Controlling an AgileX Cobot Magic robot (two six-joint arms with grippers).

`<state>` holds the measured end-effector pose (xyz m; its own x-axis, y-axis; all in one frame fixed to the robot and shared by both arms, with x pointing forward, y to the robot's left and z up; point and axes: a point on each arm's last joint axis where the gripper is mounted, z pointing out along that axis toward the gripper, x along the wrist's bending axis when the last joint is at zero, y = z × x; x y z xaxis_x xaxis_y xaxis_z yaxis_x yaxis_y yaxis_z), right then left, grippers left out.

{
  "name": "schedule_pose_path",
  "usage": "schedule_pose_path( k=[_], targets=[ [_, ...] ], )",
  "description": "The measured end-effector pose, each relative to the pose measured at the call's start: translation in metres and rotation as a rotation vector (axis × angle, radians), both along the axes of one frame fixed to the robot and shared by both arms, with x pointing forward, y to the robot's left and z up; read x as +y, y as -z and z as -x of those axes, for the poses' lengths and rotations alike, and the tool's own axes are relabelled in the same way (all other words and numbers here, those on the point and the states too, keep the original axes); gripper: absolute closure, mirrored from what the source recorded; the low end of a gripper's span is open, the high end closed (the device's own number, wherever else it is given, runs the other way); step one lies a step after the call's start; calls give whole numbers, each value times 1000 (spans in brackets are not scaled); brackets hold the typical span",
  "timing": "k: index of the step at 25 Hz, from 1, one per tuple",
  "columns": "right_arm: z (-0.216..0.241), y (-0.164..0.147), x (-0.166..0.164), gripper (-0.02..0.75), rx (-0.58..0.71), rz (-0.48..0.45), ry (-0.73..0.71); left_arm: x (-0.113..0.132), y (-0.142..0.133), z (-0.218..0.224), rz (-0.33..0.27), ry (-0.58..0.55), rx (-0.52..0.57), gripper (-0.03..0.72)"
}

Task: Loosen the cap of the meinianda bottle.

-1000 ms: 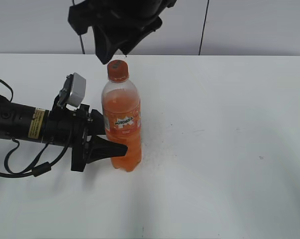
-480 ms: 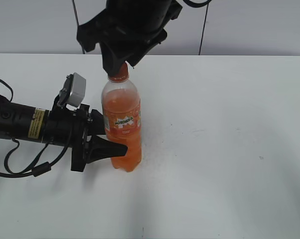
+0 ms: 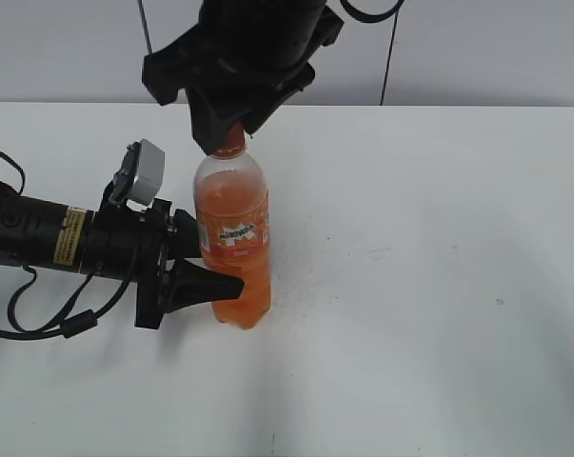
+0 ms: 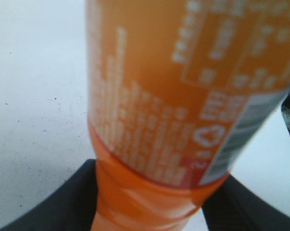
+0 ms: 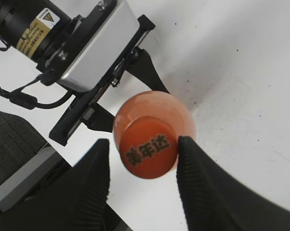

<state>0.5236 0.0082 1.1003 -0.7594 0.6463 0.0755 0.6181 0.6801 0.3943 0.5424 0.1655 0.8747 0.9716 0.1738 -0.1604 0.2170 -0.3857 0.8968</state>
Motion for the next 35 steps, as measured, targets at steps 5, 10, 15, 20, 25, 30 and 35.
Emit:
schedule_pose_path(
  k=[5, 10, 15, 20, 25, 30, 35],
  targets=[
    [-1, 1, 1, 439, -1, 0, -1, 0, 0, 0, -2, 5, -3, 294],
    [-1, 0, 1, 472, -20, 12, -51, 0, 0, 1, -4, 8, -4, 294],
    [-1, 0, 1, 472, -112, 67, -305, 0, 0, 1, -11, 13, -8, 295],
    [-2, 0, 0, 478, -288, 180, -735, 0, 0, 0, -15, 14, -10, 295],
    [-3, -2, 1, 535, -421, 254, -1053, 0, 0, -1, -30, 16, -19, 304],
    [-2, -2, 2, 538, -448, 253, -1137, 0, 0, -1, -33, 20, -21, 305],
    [-1, -3, 3, 494, -423, 214, -1088, 0, 0, -1, -36, 21, -22, 317]
  ],
)
